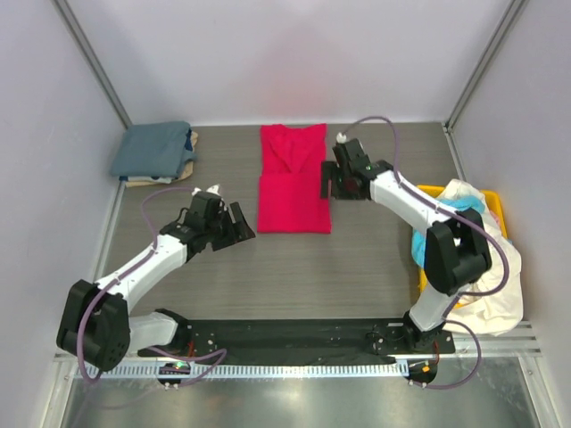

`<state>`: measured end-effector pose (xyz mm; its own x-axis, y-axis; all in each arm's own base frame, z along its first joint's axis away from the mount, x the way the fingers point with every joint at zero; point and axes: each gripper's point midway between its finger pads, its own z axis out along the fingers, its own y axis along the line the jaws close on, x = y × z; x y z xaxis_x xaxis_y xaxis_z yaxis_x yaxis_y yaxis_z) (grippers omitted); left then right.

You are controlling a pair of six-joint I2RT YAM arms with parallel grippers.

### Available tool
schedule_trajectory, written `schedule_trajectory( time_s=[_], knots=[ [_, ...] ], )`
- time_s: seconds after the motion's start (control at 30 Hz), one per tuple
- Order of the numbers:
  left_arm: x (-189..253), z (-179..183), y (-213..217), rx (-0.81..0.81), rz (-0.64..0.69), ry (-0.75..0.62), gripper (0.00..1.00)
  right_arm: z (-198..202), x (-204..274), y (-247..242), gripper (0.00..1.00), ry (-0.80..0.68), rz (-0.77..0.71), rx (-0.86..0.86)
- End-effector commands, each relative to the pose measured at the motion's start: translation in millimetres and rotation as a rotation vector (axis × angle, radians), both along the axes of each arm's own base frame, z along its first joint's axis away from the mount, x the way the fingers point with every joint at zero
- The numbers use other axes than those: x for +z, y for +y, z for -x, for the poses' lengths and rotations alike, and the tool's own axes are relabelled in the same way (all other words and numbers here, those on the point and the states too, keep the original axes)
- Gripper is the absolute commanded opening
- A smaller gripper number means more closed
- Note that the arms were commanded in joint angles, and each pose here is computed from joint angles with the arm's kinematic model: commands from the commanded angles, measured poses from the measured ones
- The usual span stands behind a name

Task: Fold and stack the t-shirts
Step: Fold the tshirt

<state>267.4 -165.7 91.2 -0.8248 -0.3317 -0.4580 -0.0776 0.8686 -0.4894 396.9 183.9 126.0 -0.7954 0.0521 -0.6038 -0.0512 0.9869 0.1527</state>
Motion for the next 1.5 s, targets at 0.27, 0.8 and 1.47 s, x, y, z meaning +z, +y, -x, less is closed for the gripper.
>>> schedule_trajectory(
  time_s=[0.27,0.8,1.47],
  knots=[
    [-11.7,-32.7,-19.4,0.030,0.097,-0.115,0.75,62.7,-40.4,10.0,0.83,0.028,-0.320,0.049],
    [-46.6,-50.7,-33.7,0.030,0.126,-0.084,0.73,46.0,-83.4,19.6,0.82,0.075,-0.509,-0.003],
    [-75.6,-65.2,-53.5,0.059,0.168,-0.055,0.11,72.3,-110.3,22.3,0.18,0.164,-0.566,-0.024]
  ],
)
